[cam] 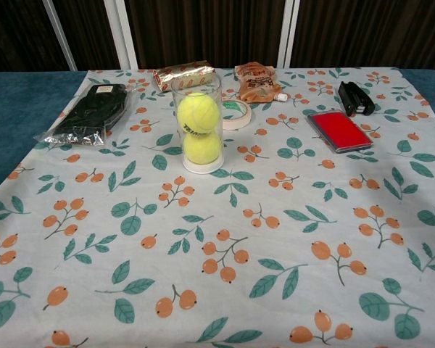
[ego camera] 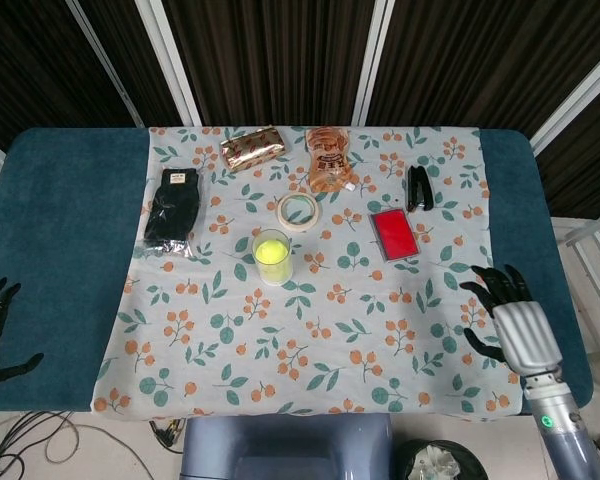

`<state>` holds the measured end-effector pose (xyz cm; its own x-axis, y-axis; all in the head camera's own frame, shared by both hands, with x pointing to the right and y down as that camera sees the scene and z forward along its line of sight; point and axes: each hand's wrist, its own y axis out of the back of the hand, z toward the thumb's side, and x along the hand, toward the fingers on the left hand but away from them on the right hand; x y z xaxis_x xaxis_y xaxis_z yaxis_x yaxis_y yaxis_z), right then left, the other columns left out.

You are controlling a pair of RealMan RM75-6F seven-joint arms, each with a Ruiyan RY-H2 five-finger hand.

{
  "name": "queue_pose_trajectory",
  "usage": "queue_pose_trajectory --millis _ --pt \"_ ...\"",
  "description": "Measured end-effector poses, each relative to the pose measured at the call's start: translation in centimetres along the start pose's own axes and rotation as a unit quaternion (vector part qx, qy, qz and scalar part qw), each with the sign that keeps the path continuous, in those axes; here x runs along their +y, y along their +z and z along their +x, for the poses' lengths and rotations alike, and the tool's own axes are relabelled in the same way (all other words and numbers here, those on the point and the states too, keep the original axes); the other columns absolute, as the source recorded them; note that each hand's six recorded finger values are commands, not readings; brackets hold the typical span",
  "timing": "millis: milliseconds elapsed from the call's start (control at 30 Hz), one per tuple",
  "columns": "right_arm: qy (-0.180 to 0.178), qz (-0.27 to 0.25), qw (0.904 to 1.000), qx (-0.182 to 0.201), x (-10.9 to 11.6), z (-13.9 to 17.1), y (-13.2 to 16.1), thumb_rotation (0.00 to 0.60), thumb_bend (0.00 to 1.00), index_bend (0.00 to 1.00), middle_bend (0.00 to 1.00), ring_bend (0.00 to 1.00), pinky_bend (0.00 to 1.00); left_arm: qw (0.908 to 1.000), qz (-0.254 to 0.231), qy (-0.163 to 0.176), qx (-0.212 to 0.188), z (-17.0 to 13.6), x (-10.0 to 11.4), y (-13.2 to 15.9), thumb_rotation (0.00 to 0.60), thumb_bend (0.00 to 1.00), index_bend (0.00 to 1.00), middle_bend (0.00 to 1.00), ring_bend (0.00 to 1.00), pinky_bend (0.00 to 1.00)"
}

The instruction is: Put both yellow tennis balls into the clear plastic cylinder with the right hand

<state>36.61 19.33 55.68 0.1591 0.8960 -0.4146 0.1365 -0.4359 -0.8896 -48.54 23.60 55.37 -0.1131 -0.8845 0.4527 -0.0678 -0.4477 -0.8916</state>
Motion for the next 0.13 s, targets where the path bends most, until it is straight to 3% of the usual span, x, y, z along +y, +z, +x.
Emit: queue_pose_trajectory --millis 133 --pt "-0.004 0.027 0.9994 -0.019 -0.1 1.8 -2.0 0.6 0.36 0.25 0.13 0.12 0.0 1.0 0.0 -0.001 -0.004 0.0 -0.2 0.2 0.6 0.01 0.09 0.01 0.0 0.0"
